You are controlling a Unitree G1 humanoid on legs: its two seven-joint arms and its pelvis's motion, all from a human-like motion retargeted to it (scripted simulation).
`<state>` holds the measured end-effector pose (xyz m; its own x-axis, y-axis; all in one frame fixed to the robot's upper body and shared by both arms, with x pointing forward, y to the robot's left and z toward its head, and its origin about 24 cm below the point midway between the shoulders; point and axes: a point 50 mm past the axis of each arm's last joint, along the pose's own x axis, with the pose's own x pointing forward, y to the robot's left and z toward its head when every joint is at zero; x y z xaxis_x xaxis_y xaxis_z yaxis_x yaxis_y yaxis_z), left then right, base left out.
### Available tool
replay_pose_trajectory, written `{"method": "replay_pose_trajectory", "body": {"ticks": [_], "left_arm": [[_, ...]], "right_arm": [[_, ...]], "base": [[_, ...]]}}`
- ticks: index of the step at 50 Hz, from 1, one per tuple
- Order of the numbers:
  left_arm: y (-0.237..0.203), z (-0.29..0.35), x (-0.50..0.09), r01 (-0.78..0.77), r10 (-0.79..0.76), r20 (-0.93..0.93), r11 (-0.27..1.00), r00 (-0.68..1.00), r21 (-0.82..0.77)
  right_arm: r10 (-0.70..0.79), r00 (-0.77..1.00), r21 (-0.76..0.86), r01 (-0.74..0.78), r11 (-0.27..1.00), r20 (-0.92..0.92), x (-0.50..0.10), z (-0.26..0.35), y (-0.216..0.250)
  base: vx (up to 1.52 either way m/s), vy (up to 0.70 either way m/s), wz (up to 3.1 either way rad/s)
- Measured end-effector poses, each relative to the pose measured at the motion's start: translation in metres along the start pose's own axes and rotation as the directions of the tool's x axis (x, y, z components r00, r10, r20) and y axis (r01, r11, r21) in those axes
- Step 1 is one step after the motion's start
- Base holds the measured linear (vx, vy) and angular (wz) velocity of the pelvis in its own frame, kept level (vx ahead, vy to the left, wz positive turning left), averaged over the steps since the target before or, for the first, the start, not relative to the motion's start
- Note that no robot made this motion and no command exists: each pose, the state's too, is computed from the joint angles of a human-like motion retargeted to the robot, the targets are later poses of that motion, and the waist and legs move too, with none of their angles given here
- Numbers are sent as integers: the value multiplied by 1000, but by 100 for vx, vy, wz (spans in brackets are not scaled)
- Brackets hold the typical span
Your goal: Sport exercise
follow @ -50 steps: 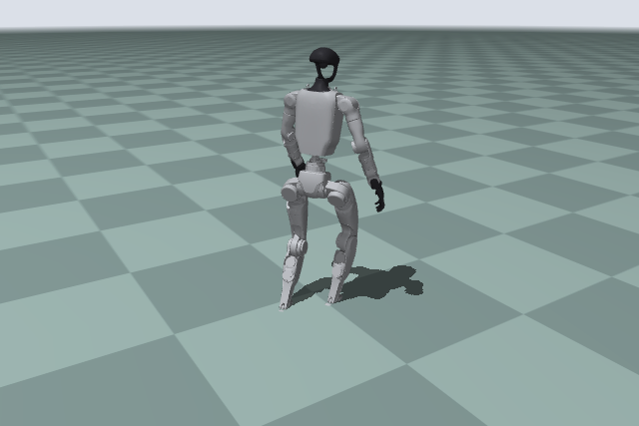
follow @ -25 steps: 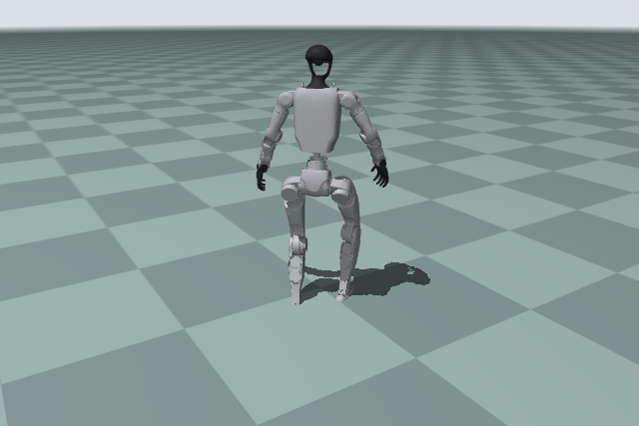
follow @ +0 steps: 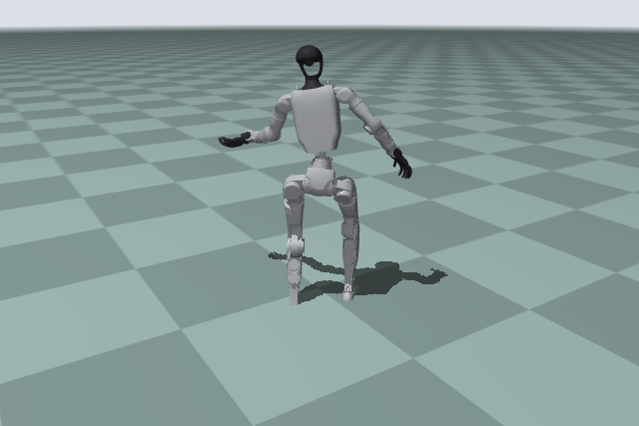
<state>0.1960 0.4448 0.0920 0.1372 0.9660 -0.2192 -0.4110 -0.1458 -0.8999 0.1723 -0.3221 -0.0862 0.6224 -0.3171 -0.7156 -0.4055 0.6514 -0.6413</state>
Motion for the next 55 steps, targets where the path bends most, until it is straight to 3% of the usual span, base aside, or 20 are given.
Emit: {"method": "replay_pose_trajectory", "body": {"ticks": [5,8,13,20,25,40,55], "left_arm": [[1,-119,-66,55,-44,-443,998,895,11],[3,-175,-109,204,-131,-691,979,711,24],[-9,-218,-173,505,-249,-877,863,410,-9],[-44,-231,-220,742,-403,-895,656,192,-137],[-45,-230,-226,807,-426,-893,574,145,-143],[49,-215,-178,750,-99,-941,634,323,191],[29,-209,-157,685,-143,-907,704,395,187]], "right_arm": [[80,990,-95,-69,993,116,7,47,30],[109,986,-114,-95,989,124,10,58,32],[142,985,-76,-135,988,102,9,50,33],[162,985,-12,-161,987,55,3,22,27],[194,981,8,-194,981,24,-1,7,29],[229,973,81,-231,970,28,-3,6,47],[268,963,108,-270,957,33,-8,2,66]], "base": [[3,-8,-34],[3,-6,-50],[3,-2,-18],[1,-1,20],[-1,-2,47],[-2,-5,58],[-3,-7,79]]}}
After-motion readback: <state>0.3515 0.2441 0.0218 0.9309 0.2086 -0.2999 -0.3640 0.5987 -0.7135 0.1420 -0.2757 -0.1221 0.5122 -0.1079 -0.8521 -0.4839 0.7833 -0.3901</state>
